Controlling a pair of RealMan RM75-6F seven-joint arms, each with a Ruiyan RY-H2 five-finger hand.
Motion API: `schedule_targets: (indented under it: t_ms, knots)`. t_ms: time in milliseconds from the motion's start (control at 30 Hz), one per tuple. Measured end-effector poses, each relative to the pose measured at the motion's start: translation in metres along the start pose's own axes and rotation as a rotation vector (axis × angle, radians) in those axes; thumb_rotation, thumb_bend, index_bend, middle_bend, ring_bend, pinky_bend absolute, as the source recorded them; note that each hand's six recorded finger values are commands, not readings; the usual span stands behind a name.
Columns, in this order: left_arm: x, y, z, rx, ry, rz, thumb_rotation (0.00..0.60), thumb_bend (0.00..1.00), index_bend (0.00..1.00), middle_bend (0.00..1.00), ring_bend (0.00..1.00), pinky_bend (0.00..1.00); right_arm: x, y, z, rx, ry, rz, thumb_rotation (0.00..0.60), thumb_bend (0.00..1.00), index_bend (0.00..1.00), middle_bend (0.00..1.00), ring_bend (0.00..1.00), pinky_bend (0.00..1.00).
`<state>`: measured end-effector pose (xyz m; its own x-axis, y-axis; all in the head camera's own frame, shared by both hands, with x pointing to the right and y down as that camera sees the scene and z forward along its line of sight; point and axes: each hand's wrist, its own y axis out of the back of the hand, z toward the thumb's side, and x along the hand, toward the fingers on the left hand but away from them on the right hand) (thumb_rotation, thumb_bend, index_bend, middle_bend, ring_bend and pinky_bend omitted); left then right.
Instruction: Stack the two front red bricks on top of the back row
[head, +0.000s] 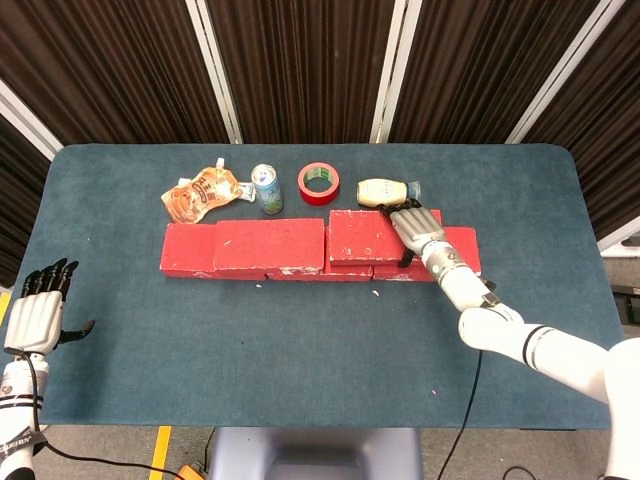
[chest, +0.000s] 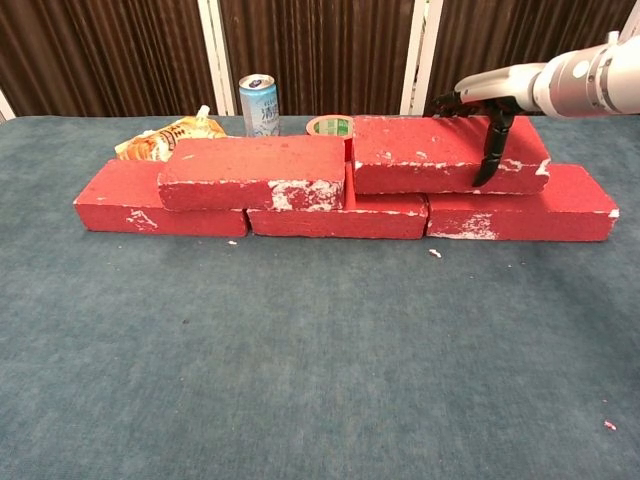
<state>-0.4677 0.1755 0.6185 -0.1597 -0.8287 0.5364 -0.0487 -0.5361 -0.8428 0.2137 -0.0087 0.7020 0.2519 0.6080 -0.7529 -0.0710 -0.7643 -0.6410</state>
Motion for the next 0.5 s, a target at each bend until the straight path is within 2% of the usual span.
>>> schedule_targets:
  t_ms: [500]
  knots:
    - [-0.0004,-0.0001,-0.0034,-0.005,0.008,-0.001,0.6,0.22,0.0,0.0,0.0,0.0,-0.0016,-0.0098,0.0094,-0.002,0.027,0.038,0.6,0.13,0.19,0.36,0.33,0.0]
